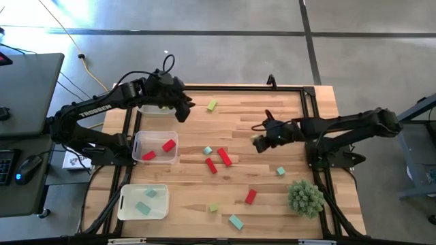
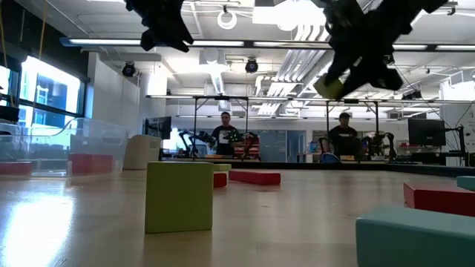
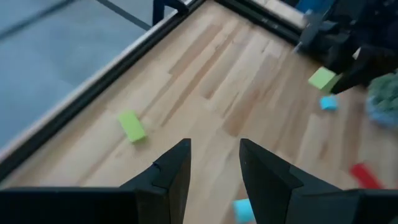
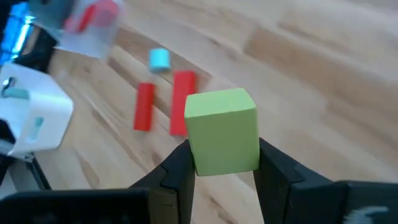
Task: Sort & place blocks by color
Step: Put the light green block into the gray bin
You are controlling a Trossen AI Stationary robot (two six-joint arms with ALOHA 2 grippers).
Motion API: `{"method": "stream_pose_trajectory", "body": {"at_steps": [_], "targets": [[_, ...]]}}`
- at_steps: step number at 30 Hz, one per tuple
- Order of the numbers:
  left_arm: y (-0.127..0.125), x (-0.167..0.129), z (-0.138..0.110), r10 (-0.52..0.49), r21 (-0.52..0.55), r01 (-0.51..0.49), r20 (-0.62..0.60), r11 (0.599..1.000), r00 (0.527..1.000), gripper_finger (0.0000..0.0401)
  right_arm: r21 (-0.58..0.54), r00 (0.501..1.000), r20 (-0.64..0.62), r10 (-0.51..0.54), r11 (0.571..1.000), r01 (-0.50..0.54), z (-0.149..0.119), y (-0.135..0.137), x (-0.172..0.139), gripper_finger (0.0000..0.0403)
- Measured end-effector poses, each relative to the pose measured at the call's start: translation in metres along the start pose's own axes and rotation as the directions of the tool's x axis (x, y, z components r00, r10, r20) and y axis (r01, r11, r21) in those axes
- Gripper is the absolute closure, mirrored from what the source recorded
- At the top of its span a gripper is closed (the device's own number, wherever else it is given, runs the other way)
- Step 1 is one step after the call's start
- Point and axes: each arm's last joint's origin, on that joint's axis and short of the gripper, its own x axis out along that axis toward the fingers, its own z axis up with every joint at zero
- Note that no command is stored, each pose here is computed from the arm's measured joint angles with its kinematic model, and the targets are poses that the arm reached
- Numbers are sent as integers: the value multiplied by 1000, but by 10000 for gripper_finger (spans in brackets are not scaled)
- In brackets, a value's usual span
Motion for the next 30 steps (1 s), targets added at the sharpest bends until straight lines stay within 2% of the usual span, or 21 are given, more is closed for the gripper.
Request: {"method": "stream_pose_trajectory", "body": {"at_steps": [5, 14, 17, 21, 25, 30], "targets": [[-1, 0, 2, -34, -147, 36, 13, 989, 999, 275, -176, 997, 64, 49, 984, -37, 20, 13, -13, 297], [-2, 0, 3, -43, -259, 50, 30, 964, 999, 260, -412, 978, 183, 99, 911, -15, 51, 28, -36, 297], [-2, 0, 4, -41, -338, 49, 31, 940, 999, 244, -471, 974, 200, 103, 882, 4, 56, 28, -40, 297], [-3, 0, 3, -46, -473, 55, 29, 880, 999, 221, -530, 974, 205, 98, 848, 27, 58, 28, -40, 297], [-10, 2, 2, -53, -545, 57, 23, 837, 998, 216, -568, 977, 198, 74, 822, 53, 58, 28, -32, 297], [-23, 11, 0, -63, -549, 62, 17, 834, 998, 215, -619, 985, 167, 35, 782, 77, 59, 29, -13, 297]]}}
